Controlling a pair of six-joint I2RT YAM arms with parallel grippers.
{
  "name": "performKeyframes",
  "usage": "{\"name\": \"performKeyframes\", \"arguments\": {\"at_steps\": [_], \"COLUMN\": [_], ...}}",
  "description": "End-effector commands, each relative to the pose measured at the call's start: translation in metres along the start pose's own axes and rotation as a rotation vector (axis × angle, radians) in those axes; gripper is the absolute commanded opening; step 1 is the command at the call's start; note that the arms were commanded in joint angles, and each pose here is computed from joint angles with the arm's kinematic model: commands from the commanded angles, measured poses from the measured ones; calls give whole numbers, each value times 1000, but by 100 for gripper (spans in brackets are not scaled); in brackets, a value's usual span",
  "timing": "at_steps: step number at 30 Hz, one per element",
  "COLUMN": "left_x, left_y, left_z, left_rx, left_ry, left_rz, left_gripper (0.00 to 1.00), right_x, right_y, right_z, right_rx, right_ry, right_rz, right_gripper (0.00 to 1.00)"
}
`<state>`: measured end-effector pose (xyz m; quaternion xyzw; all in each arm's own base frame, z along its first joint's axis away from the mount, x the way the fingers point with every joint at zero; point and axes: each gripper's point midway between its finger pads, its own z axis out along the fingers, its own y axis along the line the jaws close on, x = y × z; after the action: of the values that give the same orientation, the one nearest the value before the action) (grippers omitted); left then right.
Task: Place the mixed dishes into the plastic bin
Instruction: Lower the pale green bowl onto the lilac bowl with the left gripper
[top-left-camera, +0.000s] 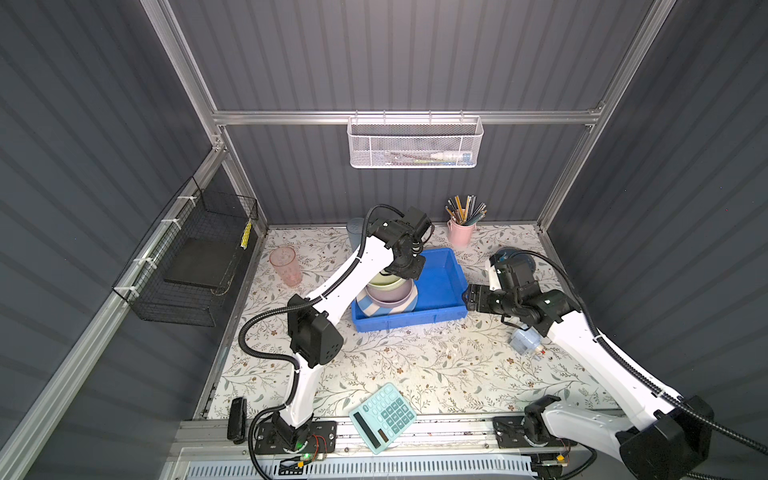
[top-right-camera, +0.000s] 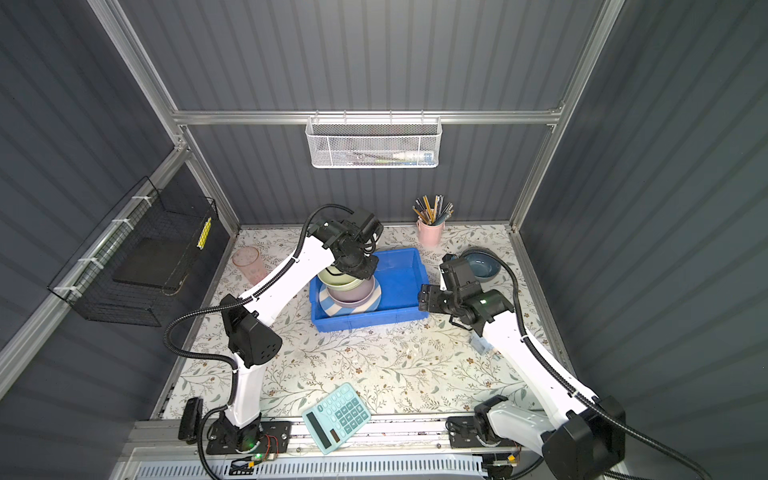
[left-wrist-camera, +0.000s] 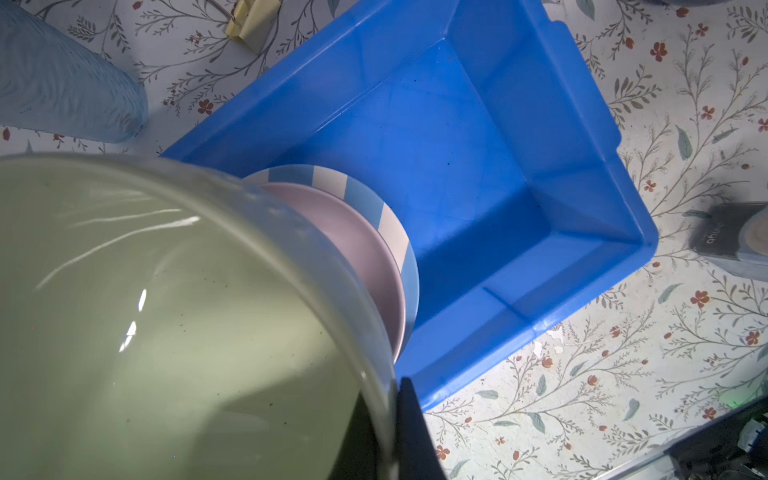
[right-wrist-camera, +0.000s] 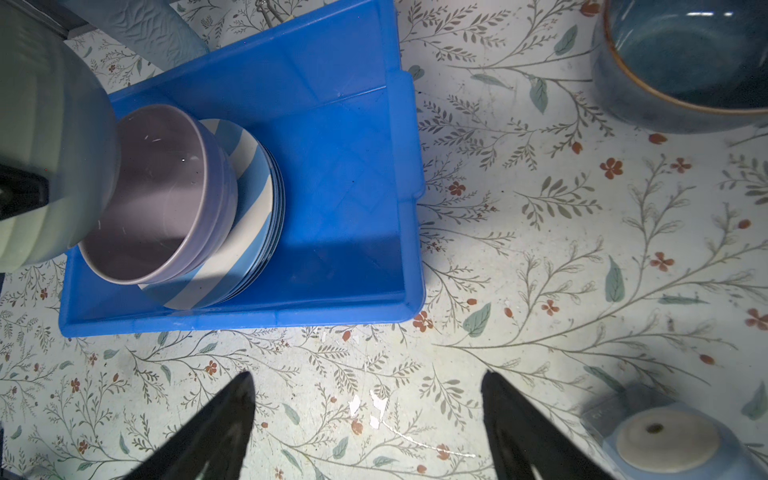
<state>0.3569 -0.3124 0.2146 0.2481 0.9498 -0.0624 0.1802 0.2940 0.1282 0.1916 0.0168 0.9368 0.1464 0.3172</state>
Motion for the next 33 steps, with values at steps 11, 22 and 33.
{"name": "performKeyframes", "arguments": {"at_steps": [11, 22, 33], "left_x": [2, 10, 17], "left_y": [1, -4, -4], "left_z": [21, 39, 53], "left_rx": [-62, -50, -59], "left_ry": [-3, 32, 78], "left_rz": [29, 39, 53], "left_gripper": [0, 0, 0], "right_x": [10, 11, 10], "right_y": [-11, -12, -13], "right_z": [4, 6, 8], "right_rx": [31, 28, 28], "right_ry": [23, 25, 23], "right_rz": [20, 24, 27], "right_gripper": [86, 86, 86]}}
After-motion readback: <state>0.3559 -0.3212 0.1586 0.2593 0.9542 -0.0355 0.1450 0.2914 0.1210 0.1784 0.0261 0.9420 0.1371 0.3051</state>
